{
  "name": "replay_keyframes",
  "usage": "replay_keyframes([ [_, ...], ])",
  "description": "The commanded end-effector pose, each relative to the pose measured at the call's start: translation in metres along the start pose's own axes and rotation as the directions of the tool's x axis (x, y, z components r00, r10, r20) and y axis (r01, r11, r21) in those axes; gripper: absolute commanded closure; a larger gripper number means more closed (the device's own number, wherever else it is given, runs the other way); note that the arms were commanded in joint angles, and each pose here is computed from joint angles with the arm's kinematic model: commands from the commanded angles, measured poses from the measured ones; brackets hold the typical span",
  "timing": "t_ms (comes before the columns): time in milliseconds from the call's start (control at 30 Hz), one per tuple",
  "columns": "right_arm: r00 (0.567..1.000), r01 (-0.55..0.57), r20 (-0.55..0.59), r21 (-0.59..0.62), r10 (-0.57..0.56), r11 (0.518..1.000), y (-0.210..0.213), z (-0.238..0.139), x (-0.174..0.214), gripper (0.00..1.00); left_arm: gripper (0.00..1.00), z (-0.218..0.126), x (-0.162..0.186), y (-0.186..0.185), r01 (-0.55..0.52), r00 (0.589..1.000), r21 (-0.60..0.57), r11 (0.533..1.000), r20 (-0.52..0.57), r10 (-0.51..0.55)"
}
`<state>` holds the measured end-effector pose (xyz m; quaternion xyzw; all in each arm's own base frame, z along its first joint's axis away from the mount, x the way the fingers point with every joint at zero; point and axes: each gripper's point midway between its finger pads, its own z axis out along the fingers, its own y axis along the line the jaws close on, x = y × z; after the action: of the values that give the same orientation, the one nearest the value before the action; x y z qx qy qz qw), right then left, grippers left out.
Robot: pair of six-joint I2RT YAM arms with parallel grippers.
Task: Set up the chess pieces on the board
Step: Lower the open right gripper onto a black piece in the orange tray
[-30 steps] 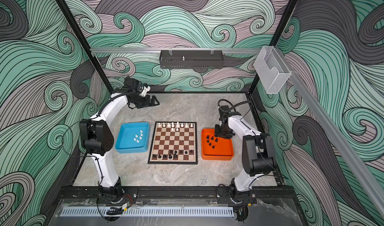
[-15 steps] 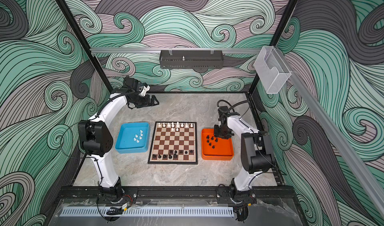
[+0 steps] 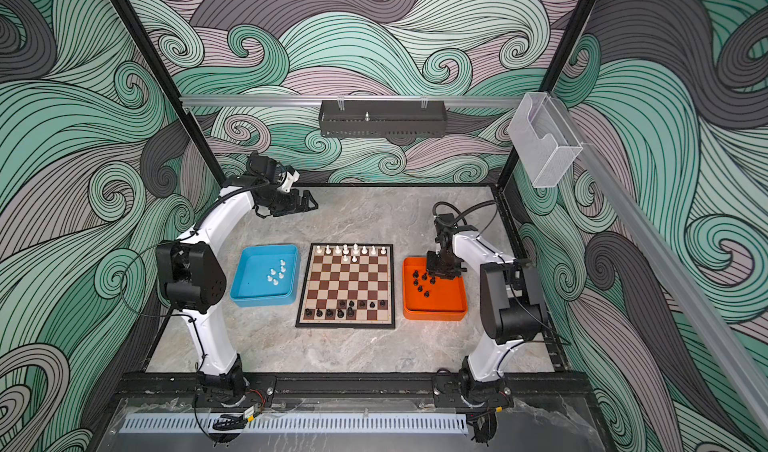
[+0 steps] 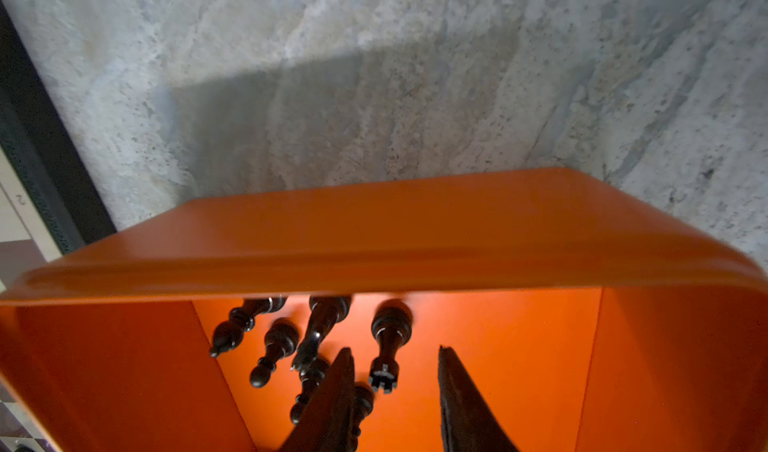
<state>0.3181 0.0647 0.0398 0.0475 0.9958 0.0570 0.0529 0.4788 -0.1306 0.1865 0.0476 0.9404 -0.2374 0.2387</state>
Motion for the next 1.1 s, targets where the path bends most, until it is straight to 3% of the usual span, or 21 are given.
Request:
replay_keyframes([
  [0,0.999,0.014,-0.044,-0.001,-0.014,1.000,0.0025,0.0071,0.0093,0.67,0.02,-0.0094,-0.0072,-0.0088,-0.001,1.000,0.003,1.000,0.024,0.001],
  [600,0.997,0.019,-0.074,0.010,-0.018,1.000,0.0017,0.0126,0.0141,0.70,0.02,-0.0079,-0.0063,-0.0082,0.005,1.000,0.004,1.000,0.019,-0.005],
  [1067,0.997,0.029,-0.072,0.012,-0.028,1.000,0.0040,0.0088,0.0144,0.80,0.02,-0.0063,-0.0053,-0.0055,0.003,1.000,-0.007,1.000,0.015,-0.003],
])
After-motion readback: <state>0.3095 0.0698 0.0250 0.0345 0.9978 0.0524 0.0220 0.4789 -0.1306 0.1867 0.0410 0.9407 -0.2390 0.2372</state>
